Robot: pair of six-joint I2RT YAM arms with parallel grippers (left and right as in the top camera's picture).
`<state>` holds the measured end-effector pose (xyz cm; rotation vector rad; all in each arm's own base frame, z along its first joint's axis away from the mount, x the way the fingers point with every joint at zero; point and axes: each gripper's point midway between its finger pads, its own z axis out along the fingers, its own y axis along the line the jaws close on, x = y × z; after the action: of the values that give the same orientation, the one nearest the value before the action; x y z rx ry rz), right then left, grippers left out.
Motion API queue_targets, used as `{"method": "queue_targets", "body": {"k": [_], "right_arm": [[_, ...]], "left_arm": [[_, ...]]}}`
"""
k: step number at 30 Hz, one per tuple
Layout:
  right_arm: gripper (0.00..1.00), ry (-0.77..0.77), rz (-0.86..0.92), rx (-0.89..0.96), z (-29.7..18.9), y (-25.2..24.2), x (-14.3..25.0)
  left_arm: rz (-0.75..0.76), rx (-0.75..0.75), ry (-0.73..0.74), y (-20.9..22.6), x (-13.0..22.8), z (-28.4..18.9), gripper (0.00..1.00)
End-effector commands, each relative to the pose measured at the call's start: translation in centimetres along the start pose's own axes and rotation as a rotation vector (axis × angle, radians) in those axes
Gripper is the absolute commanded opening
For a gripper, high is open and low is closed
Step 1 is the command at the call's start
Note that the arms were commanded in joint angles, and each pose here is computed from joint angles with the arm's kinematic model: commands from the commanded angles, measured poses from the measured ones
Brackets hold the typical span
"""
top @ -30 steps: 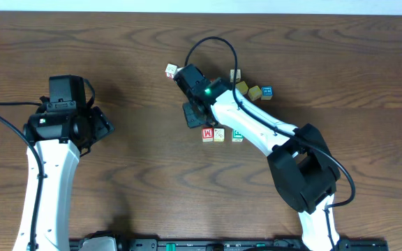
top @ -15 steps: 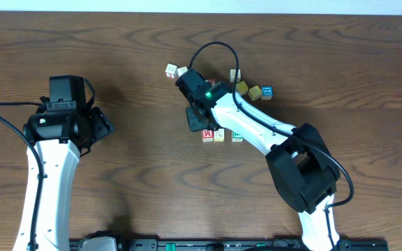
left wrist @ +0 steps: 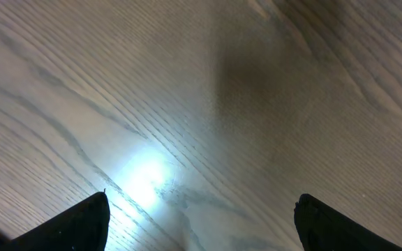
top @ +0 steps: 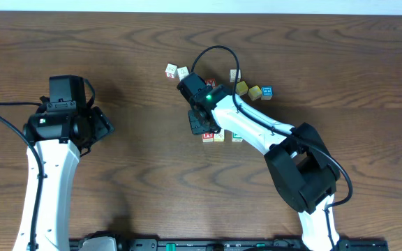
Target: Lift 3 blocks
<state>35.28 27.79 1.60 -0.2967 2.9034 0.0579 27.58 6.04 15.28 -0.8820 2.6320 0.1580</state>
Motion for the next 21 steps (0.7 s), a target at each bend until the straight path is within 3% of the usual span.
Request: {"method": "queue_targets", "body": {"k": [1, 21], "right_arm": [[0.01, -0.010, 0.006, 0.040, 0.3, -0.6, 0.0], [0.01, -0.030, 0.002, -0.001, -1.5, 0.7, -1.5]], "left_arm": [[-0.009, -0.011, -0.002, 0.2, -0.1, 0.0, 0.85], [-0.009, -0.011, -0.002, 0.2, -0.1, 0.0, 0.85]]}}
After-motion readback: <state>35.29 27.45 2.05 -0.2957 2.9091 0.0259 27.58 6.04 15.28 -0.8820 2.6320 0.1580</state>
